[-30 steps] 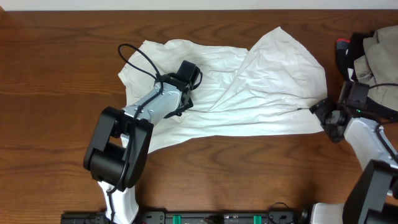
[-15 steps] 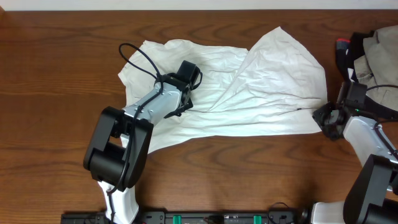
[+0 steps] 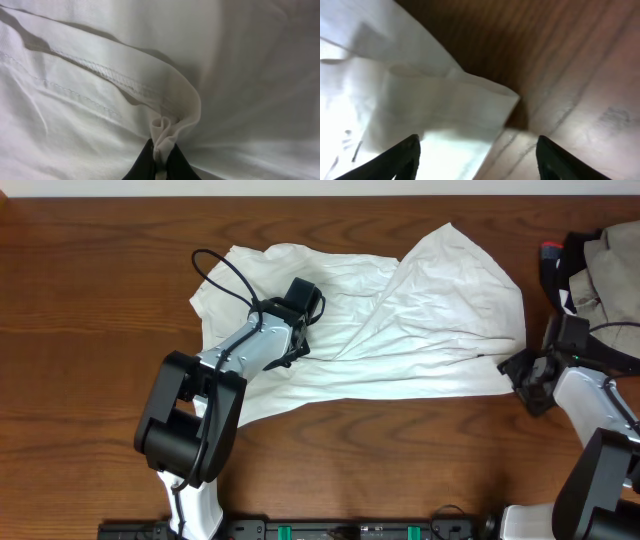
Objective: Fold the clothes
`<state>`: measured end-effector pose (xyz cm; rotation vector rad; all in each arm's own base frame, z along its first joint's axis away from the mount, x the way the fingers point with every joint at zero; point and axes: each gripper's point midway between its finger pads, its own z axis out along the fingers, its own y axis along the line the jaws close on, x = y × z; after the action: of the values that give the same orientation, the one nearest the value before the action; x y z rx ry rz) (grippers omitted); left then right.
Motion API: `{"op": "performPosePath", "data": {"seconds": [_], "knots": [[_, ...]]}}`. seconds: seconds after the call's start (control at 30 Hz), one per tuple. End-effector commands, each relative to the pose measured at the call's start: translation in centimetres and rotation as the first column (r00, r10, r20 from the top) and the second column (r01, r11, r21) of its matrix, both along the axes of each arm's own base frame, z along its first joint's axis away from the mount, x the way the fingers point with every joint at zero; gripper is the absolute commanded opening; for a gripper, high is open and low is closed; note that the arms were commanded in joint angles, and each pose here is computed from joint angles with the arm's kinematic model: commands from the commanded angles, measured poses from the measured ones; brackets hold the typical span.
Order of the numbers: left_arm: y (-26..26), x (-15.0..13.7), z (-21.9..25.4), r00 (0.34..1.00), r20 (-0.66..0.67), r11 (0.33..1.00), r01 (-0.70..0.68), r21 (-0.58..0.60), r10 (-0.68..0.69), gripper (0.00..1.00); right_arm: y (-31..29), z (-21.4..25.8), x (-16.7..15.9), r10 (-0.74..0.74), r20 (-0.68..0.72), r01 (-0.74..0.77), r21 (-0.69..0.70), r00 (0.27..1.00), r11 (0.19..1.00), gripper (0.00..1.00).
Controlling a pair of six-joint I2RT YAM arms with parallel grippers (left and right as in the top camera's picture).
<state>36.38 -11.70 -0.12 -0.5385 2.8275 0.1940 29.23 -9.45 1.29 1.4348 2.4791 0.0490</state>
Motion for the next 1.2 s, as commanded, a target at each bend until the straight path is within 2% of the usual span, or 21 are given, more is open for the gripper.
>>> {"op": "performPosePath", "data": {"seconds": [0.0,0.3,0.77,0.97,1.17], "knots": [[0.7,0.3,0.7,1.000,0.006,1.000,0.011,0.023,-0.011,0.06,-0.8,-0.4,-0.7,-0.026,-0.022,0.026,-0.004,0.999,1.000,0.72],[0.6,0.4,0.7,1.000,0.010,1.000,0.010,0.021,-0.011,0.06,-0.2,-0.3,-2.2,-0.031,-0.072,0.033,0.035,0.997,0.999,0.75],[0.6,0.4,0.7,1.000,0.010,1.000,0.011,0.021,-0.011,0.06,-1.0,-0.4,-0.5,-0.034,-0.008,0.034,0.005,0.999,0.999,0.75],[0.6,0.3,0.7,1.000,0.010,1.000,0.011,0.021,-0.011,0.06,-0.9,-1.6,-0.5,-0.034,-0.035,0.035,0.014,0.999,0.999,0.68],[0.6,0.4,0.7,1.000,0.010,1.000,0.011,0.021,-0.011,0.06,-1.0,-2.3,-0.5,-0.034,-0.045,0.035,0.017,0.998,0.999,0.53]]}}
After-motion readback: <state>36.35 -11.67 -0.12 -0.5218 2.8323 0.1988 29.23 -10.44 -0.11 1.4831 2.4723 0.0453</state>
